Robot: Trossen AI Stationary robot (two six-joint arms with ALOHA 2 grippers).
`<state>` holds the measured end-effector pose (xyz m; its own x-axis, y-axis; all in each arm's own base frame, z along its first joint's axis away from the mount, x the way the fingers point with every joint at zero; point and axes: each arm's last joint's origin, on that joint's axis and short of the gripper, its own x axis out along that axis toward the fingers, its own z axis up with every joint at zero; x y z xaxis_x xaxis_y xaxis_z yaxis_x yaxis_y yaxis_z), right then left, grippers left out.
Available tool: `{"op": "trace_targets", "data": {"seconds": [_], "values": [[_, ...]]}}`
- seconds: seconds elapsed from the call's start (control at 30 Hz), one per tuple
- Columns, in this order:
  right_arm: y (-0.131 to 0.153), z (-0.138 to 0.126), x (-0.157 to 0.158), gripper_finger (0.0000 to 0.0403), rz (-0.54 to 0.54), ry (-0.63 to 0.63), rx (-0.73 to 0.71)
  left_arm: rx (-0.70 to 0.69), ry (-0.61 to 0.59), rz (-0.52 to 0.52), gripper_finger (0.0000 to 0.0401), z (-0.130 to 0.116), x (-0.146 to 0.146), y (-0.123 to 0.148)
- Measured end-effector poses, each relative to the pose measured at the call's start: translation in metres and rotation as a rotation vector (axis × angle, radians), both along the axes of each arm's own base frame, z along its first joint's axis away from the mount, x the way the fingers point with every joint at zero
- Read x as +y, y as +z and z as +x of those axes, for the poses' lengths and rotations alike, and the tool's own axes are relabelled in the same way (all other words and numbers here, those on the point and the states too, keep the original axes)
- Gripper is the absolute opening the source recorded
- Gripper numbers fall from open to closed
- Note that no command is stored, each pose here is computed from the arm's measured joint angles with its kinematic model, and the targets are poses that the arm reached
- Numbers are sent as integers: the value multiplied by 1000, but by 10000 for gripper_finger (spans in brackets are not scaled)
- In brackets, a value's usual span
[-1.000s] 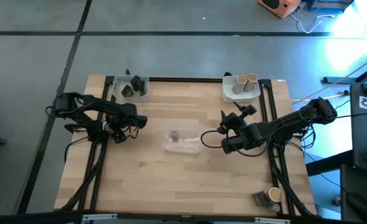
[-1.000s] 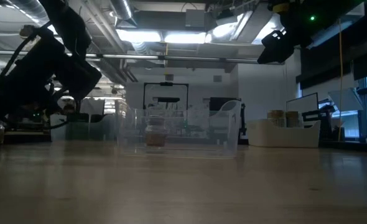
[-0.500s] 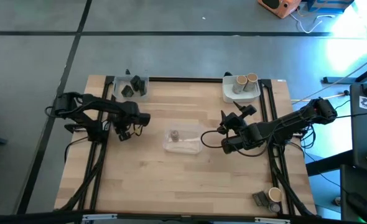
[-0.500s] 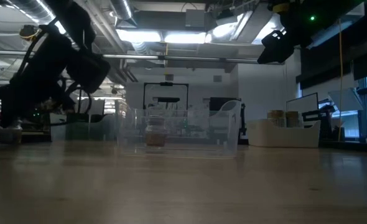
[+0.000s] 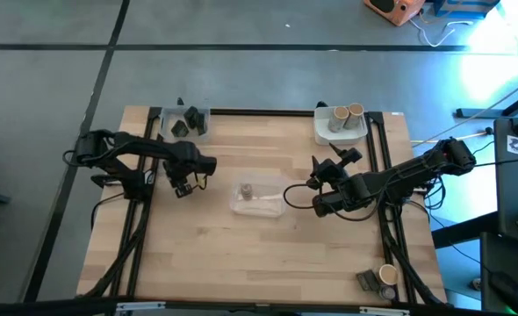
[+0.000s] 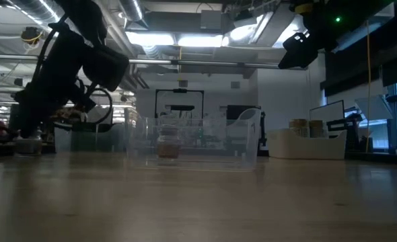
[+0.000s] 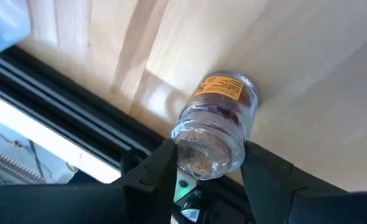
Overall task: Sort spices by type
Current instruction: Put the brown seasoning bottle into the bottom transparent bin
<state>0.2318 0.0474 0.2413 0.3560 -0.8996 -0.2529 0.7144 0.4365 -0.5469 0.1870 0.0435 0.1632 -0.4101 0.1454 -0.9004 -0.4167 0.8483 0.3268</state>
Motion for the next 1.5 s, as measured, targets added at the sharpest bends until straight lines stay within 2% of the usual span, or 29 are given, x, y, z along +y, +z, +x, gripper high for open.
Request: {"op": "trace_targets", "data": {"seconds": [0.33, 0.6, 0.8, 0.9, 1.13, 1.3, 1.5], "values": [[0, 0, 0, 328, 0, 0, 0, -98, -33, 14, 143, 16, -13, 8], [0, 0, 0, 328, 0, 0, -2, -141, 12, 38, 146, 21, -14, 9], [0, 0, 0, 328, 0, 0, -2, -162, 39, 39, 190, 22, -11, 8], [0, 0, 0, 328, 0, 0, -2, -161, 51, 5, 214, 22, -10, 8], [0, 0, 0, 328, 0, 0, -2, -187, 57, 3, 229, 13, -13, 21], [0, 0, 0, 328, 0, 0, -2, -309, 53, 45, 227, 4, -13, 35], [0, 0, 0, 328, 0, 0, -2, -369, 89, 59, 226, -17, -13, 30]]}}
